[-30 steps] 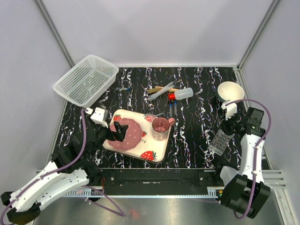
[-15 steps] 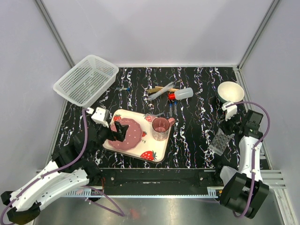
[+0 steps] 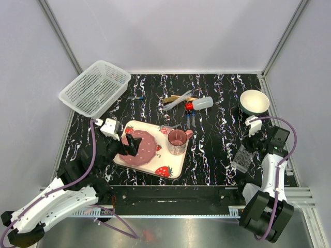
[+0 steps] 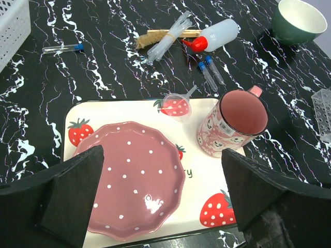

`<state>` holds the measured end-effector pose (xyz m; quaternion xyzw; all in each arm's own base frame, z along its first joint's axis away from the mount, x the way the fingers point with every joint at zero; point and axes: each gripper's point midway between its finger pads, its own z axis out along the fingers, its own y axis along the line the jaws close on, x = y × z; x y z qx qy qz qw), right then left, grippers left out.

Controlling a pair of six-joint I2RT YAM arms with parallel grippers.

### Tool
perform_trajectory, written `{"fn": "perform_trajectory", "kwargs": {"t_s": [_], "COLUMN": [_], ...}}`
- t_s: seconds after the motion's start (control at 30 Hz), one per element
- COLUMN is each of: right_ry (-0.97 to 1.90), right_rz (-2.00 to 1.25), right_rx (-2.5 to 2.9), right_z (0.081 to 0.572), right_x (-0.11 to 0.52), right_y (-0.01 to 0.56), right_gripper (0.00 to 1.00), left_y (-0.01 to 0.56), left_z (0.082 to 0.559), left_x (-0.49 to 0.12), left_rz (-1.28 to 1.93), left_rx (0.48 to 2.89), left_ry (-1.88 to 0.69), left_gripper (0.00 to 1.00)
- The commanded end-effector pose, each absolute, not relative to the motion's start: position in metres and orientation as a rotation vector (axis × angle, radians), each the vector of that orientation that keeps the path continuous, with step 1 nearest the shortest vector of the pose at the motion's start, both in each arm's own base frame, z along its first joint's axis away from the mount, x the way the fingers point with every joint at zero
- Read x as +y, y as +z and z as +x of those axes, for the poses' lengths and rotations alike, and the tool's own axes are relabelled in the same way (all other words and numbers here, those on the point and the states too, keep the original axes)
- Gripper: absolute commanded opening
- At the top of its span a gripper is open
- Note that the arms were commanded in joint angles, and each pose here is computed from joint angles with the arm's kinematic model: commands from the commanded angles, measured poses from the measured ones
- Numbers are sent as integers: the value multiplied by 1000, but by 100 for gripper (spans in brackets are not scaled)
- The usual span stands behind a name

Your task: Organize the chemistry lab equipment

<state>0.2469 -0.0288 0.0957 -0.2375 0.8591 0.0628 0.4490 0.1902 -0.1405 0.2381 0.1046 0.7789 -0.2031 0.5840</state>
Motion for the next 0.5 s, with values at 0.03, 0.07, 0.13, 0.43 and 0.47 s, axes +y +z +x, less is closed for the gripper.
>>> {"fn": "perform_trajectory", "kwargs": {"t_s": [0.03, 0.07, 0.13, 0.43, 0.47], "right_ry": [135, 133, 138, 136, 140], "right_rz": [-580, -575, -577, -573, -569], "right_rx": [2084, 2084, 2089, 2074, 2070], "right_z": [249, 248, 245, 242, 243], "right_x": [-30, -30, -29, -27, -27], "right_y": [101, 101, 100, 117, 123], "right_gripper": [22, 24, 25, 34, 34], "left_y": [247, 247, 247, 246, 246], "left_z": [190, 190, 190, 187, 187], "left_x": [-142, -142, -143, -146, -147], "left_rz": [243, 244, 245, 261, 261], "left_rx": [1781, 1783, 1782, 1788, 1787], "left_ry": [-496, -496, -499, -525, -528], "left_gripper": [99, 99, 99, 99, 99]}}
